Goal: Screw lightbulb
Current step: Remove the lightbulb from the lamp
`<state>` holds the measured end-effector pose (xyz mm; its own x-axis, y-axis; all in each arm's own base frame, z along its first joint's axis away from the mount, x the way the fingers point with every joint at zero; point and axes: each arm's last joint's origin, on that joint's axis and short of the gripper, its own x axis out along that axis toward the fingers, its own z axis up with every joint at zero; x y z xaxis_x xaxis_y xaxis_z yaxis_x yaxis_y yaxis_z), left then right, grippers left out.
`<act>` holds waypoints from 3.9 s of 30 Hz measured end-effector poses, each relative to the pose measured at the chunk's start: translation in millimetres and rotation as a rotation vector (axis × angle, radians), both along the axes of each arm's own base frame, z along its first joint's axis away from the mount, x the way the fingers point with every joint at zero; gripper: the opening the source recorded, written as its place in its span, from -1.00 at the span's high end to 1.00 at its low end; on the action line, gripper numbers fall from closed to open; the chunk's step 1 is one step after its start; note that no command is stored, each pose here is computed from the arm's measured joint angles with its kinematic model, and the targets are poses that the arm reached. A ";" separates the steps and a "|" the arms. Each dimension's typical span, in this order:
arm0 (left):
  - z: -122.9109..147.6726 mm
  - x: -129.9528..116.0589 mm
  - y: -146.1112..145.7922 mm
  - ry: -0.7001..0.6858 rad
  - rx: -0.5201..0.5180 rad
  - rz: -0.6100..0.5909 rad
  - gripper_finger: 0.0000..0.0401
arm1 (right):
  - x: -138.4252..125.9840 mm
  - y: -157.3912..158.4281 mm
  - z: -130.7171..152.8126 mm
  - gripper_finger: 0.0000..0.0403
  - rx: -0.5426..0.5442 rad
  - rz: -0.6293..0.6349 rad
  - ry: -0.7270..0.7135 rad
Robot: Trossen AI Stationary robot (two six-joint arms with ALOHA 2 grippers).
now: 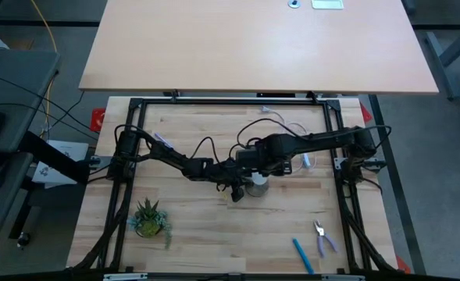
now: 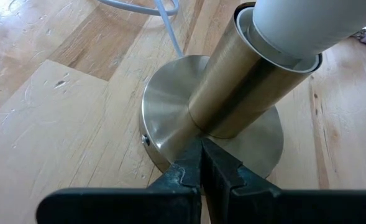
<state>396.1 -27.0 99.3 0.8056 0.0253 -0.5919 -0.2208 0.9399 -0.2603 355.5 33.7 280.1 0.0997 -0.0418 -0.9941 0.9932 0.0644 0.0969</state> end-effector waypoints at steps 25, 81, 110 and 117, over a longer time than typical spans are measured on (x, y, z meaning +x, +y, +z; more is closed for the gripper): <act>-0.3 -0.2 -0.2 0.005 -0.001 -0.002 1.00 | 6.9 -7.5 -14.9 -0.28 0.078 -0.033 0.062; -0.5 -0.5 -0.3 0.007 -0.021 0.014 1.00 | 9.5 -2.0 -14.7 -0.67 -0.066 1.866 -0.018; -0.8 -0.9 -3.2 0.012 -0.024 0.001 1.00 | -0.2 3.3 1.0 -0.78 0.142 0.622 0.067; -0.8 -0.9 -3.9 0.013 -0.032 -0.010 1.00 | 3.6 -9.9 1.1 -0.78 0.053 0.473 0.057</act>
